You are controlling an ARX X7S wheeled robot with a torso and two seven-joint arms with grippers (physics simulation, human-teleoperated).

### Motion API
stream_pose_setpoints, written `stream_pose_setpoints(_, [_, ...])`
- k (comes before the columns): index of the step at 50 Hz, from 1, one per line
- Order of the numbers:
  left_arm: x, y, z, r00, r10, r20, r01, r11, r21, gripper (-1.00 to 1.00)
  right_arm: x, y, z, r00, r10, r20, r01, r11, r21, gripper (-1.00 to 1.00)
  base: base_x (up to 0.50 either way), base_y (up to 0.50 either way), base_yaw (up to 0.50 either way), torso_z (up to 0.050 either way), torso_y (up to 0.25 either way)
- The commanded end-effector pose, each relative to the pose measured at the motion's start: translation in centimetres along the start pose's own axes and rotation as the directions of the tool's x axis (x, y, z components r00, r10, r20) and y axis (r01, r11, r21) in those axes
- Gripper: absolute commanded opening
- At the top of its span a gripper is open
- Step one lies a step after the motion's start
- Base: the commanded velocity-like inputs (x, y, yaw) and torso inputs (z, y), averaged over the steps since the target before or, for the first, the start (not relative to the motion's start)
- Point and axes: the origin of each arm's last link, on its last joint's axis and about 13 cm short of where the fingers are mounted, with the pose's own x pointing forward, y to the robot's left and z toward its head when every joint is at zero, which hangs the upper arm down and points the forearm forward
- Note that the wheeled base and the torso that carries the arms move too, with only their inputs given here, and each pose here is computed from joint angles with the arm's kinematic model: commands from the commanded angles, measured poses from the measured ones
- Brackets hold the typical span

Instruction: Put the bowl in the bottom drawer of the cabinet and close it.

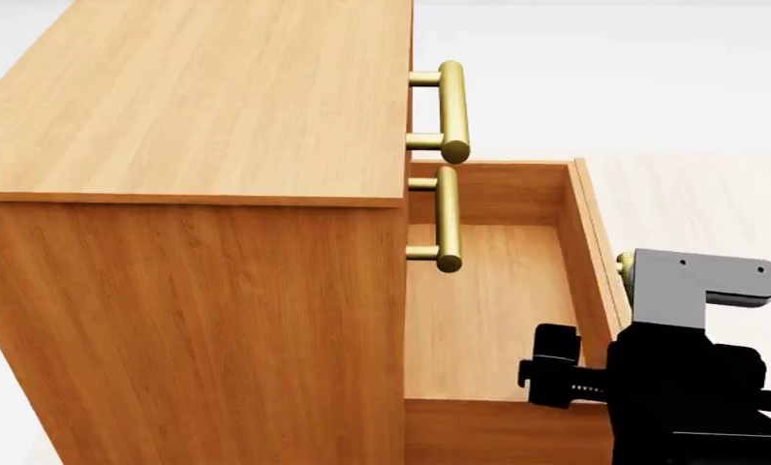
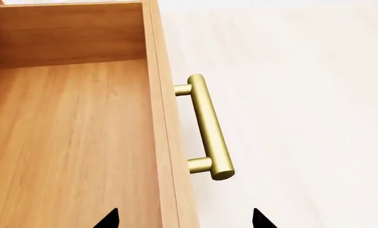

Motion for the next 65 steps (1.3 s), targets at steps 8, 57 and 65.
stream_pose_setpoints(8, [0.0, 0.0, 0.1, 1.000, 0.001, 0.000, -0.001, 1.000, 0.000, 1.00, 0.8, -1.4, -0.7, 0.994, -0.113, -0.001, 0.113, 0.993, -0.016, 1.00, 0.00, 0.00, 0.00, 0.000, 0.000])
stream_pose_setpoints(57, [0.0, 0.0, 0.1, 1.000, 0.003, 0.000, -0.003, 1.000, 0.002, 1.00, 1.9, -3.0, -1.2, 0.979, -0.202, -0.002, 0.202, 0.979, -0.025, 1.00, 0.00, 0.00, 0.00, 0.000, 0.000])
stream_pose_setpoints(65, [0.0, 0.0, 0.1, 1.000, 0.002, 0.000, -0.002, 1.000, 0.002, 1.00, 1.5, -3.1, -0.9, 0.986, -0.156, 0.063, 0.157, 0.988, 0.003, 1.00, 0.00, 0.00, 0.00, -0.001, 0.000])
